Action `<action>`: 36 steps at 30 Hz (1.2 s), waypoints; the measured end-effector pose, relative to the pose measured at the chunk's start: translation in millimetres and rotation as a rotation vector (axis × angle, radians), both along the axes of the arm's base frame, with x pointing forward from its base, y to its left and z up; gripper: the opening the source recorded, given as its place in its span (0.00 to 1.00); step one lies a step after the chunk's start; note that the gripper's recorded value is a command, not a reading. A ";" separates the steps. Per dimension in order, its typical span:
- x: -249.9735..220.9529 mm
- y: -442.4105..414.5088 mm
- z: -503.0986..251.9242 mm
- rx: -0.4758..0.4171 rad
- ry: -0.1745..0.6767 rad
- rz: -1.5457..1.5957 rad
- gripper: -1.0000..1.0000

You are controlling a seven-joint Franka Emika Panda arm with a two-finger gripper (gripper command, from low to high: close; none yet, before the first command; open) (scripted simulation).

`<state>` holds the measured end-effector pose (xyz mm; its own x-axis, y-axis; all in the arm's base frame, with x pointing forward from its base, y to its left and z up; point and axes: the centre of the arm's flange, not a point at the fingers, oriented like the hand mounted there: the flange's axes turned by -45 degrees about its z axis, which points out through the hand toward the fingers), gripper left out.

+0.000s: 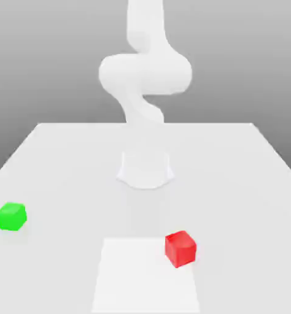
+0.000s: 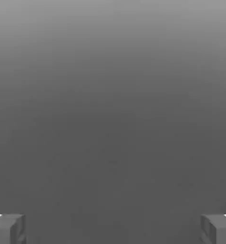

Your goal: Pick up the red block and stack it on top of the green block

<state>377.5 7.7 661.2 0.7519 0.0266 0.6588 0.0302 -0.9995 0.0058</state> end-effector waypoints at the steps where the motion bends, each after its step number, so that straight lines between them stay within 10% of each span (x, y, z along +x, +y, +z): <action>1: 13.0 4.1 -24.7 -0.008 0.039 0.020 0.50; 9: 57.9 39.8 -223.9 -0.076 0.335 0.182 0.50; 18: -4.2 69.3 -435.7 -0.161 0.673 0.384 0.50; 25: -14.1 68.7 -510.0 -0.167 0.705 0.399 0.50; 26: -14.7 68.6 -515.6 -0.167 0.705 0.399 0.00; 36: -13.3 69.0 -491.9 -0.167 0.705 0.399 0.00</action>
<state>364.2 76.7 169.3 0.9004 0.4350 -0.0005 0.4350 -0.9004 0.0004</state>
